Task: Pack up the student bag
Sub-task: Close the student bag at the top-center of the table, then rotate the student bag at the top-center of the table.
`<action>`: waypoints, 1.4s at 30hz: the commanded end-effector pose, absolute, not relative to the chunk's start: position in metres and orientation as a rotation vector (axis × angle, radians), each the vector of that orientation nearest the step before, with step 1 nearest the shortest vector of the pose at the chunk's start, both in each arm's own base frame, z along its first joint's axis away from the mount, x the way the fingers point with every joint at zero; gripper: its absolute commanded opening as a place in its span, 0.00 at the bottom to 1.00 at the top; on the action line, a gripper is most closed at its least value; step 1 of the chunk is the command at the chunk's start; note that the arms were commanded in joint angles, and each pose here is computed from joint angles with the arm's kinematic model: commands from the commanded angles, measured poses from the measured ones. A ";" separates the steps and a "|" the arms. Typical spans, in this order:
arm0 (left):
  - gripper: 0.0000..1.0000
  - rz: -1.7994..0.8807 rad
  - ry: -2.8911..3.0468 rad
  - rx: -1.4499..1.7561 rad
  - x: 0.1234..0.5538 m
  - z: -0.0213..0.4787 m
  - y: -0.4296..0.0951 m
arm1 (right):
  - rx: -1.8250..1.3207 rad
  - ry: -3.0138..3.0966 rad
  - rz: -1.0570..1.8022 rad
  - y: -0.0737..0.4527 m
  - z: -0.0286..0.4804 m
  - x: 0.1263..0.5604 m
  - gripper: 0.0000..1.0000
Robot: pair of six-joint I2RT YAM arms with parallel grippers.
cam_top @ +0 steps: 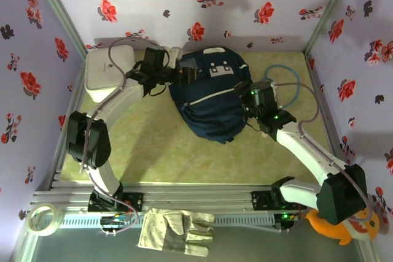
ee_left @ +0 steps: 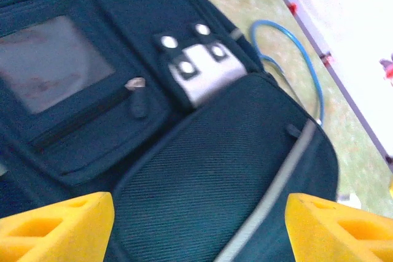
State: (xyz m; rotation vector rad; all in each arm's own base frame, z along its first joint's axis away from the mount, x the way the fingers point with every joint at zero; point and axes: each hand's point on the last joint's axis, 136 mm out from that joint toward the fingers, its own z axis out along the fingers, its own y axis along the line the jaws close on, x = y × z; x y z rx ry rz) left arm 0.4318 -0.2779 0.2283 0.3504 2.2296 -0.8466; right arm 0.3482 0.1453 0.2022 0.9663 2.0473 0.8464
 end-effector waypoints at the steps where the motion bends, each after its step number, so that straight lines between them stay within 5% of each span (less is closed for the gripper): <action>1: 0.72 -0.900 2.316 0.171 0.437 0.204 -0.261 | 0.926 2.166 0.735 0.145 0.175 0.342 0.66; 7: 0.64 -0.974 2.452 0.109 0.434 0.162 -0.263 | 0.824 2.287 0.730 0.164 0.157 0.349 0.65; 29: 0.26 -1.146 2.572 0.067 0.438 0.120 -0.287 | 0.722 2.384 0.590 0.160 0.128 0.371 0.30; 42: 0.00 -1.334 2.447 -0.071 0.446 0.137 -0.305 | 0.578 2.415 0.421 0.144 0.128 0.435 0.27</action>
